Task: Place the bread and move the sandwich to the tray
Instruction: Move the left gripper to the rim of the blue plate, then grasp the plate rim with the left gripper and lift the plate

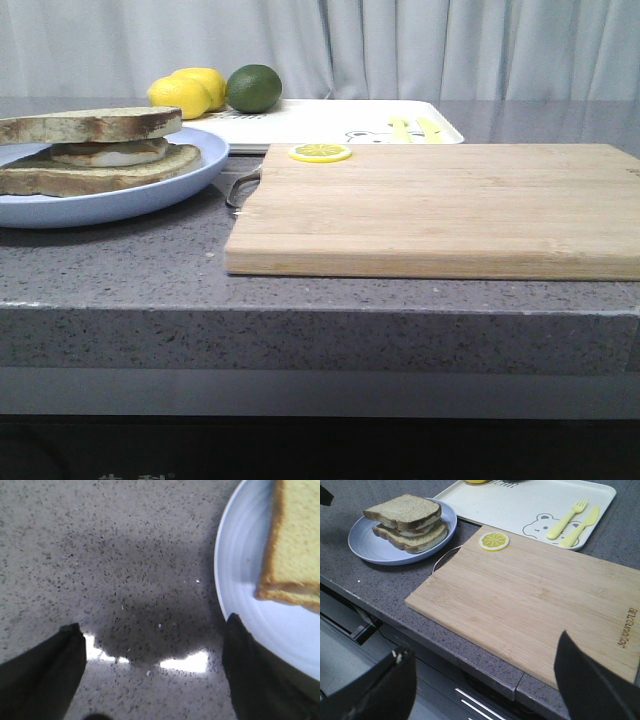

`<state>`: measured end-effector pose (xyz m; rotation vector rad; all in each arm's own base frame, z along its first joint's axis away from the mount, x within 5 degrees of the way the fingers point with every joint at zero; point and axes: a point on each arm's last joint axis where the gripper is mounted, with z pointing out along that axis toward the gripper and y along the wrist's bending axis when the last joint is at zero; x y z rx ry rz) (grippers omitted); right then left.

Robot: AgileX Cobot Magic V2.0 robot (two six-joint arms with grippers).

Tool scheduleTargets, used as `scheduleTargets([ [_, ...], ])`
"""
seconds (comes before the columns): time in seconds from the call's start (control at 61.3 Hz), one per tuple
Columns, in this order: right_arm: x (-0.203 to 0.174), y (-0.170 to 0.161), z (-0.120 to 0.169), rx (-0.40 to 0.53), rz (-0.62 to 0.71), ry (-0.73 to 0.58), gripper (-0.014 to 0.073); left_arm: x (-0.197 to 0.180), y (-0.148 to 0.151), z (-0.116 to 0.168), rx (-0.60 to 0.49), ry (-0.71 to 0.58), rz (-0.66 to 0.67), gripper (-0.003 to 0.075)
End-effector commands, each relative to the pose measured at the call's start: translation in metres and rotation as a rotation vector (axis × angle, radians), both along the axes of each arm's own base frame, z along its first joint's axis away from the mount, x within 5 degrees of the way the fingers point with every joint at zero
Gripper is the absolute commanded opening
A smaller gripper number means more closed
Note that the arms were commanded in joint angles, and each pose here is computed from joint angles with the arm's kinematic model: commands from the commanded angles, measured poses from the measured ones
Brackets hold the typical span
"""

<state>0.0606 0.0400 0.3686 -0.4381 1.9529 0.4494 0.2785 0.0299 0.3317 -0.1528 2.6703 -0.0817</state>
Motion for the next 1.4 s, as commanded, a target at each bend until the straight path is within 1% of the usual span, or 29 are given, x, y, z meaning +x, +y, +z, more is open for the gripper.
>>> scheduleTargets([
  [0.0, 0.002, 0.0, 0.013, 0.041, -0.01, -0.087, 0.0581, 0.022, 0.004, 0.003, -0.091, -0.026, -0.001, 0.0543],
  [0.13, 0.002, 0.0, 0.013, 0.041, -0.01, -0.087, 0.0581, 0.046, 0.003, -0.015, -0.217, 0.013, -0.042, 0.0543],
  [0.228, 0.002, 0.0, 0.013, 0.041, -0.01, -0.087, 0.0581, 0.055, -0.002, -0.024, -0.288, 0.019, -0.078, 0.0543],
  [0.294, 0.002, 0.0, 0.013, 0.041, -0.01, -0.087, 0.0581, 0.059, -0.003, -0.029, -0.313, 0.02, -0.08, 0.0543],
  [0.391, 0.002, 0.0, 0.013, 0.041, -0.01, -0.087, 0.0581, 0.063, -0.003, -0.033, -0.317, 0.018, -0.085, 0.0539],
  [0.489, 0.002, 0.0, 0.013, 0.04, -0.01, -0.086, 0.0581, 0.063, -0.003, -0.034, -0.318, 0.023, -0.084, 0.0454],
  [0.587, 0.002, 0.0, 0.013, 0.04, -0.01, -0.086, 0.0581, 0.063, -0.003, -0.034, -0.318, 0.023, -0.084, 0.033],
  [0.652, 0.002, 0.0, 0.013, 0.04, -0.01, -0.086, 0.0581, 0.064, -0.003, -0.036, -0.319, 0.026, -0.083, 0.0265],
  [0.734, 0.002, 0.0, 0.013, 0.04, -0.01, -0.086, 0.0581, 0.066, -0.003, -0.039, -0.32, 0.033, -0.081, 0.0209],
  [0.816, 0.002, 0.0, 0.013, 0.04, -0.01, -0.086, 0.0581, 0.069, -0.002, -0.044, -0.325, 0.046, -0.078, 0.0189],
  [0.93, 0.002, 0.0, 0.013, 0.04, -0.01, -0.086, 0.0581, 0.071, -0.002, -0.05, -0.33, 0.065, -0.076, 0.0188],
  [1.207, 0.002, 0.0, 0.013, 0.041, -0.01, -0.087, 0.0581, 0.072, -0.002, -0.05, -0.328, 0.062, -0.077, 0.0182],
  [1.256, 0.002, 0.0, 0.013, 0.041, -0.01, -0.087, 0.0581, 0.072, -0.002, -0.05, -0.328, 0.062, -0.077, 0.0162],
  [1.387, 0.002, 0.0, 0.013, 0.041, -0.01, -0.087, 0.0581, 0.072, -0.002, -0.05, -0.328, 0.062, -0.077, 0.0072],
])
